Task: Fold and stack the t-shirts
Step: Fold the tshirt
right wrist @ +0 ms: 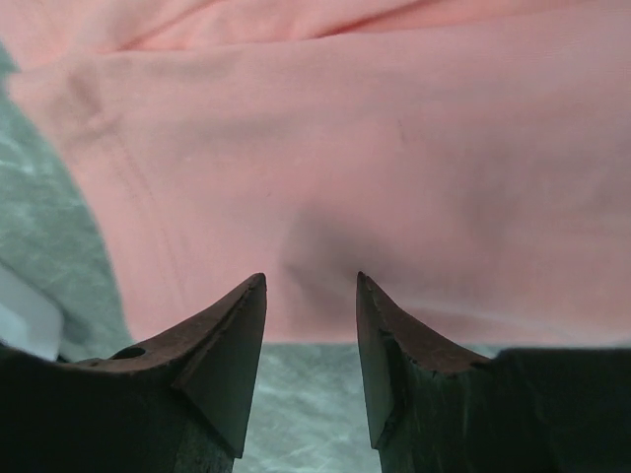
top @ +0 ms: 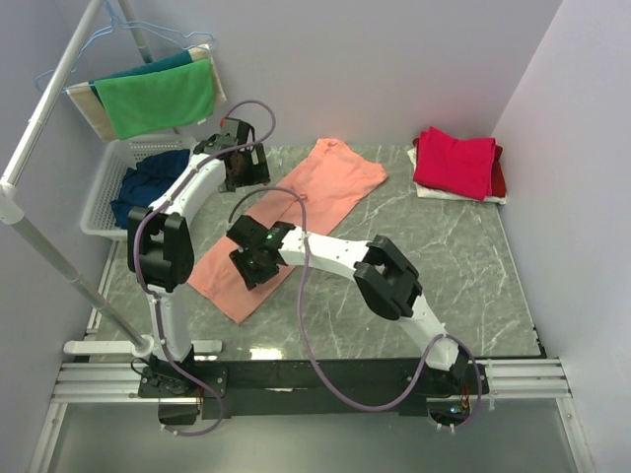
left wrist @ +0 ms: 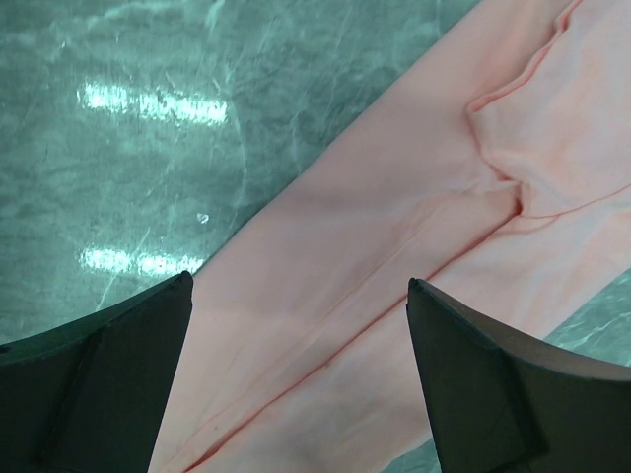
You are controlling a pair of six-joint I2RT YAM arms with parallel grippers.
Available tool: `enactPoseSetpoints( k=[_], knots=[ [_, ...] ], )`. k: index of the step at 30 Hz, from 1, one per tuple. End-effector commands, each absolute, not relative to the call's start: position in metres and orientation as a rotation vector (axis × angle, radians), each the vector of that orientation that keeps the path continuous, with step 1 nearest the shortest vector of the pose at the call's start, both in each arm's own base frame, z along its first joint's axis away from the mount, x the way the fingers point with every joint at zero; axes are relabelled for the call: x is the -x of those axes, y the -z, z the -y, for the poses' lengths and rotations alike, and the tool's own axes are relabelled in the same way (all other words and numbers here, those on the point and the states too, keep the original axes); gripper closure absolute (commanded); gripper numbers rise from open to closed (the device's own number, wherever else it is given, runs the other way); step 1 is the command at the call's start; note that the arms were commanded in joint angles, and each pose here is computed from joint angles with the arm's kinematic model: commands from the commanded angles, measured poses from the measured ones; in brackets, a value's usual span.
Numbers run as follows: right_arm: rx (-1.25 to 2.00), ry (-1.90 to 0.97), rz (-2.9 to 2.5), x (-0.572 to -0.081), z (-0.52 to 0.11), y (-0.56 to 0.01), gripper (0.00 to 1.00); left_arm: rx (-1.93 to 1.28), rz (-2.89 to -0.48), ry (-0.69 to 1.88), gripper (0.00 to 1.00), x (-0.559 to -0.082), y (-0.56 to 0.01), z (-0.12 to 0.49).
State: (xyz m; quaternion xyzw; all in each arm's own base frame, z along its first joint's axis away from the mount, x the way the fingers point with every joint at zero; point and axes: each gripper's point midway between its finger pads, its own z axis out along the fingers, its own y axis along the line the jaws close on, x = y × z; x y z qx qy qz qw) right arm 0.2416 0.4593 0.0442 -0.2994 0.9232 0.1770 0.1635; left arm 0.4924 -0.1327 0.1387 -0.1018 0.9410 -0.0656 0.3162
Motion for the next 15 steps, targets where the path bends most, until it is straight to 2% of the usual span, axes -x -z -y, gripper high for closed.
enactPoseSetpoints(
  k=[1, 8, 15],
  knots=[
    [0.963, -0.504, -2.689, -0.224, -0.462, -0.019, 0.51, 0.307, -2.446, 0.204, 0.06, -0.482, -0.162, 0.125],
    [0.966, -0.377, -2.828, -0.195, -0.419, 0.028, 0.53, 0.308, -2.461, 0.198, 0.06, -0.475, -0.158, 0.123],
    [1.016, -0.27, -2.857, -0.154, -0.357, 0.017, 0.53, 0.292, -2.458, 0.284, 0.06, -0.486, -0.158, 0.138]
  ],
)
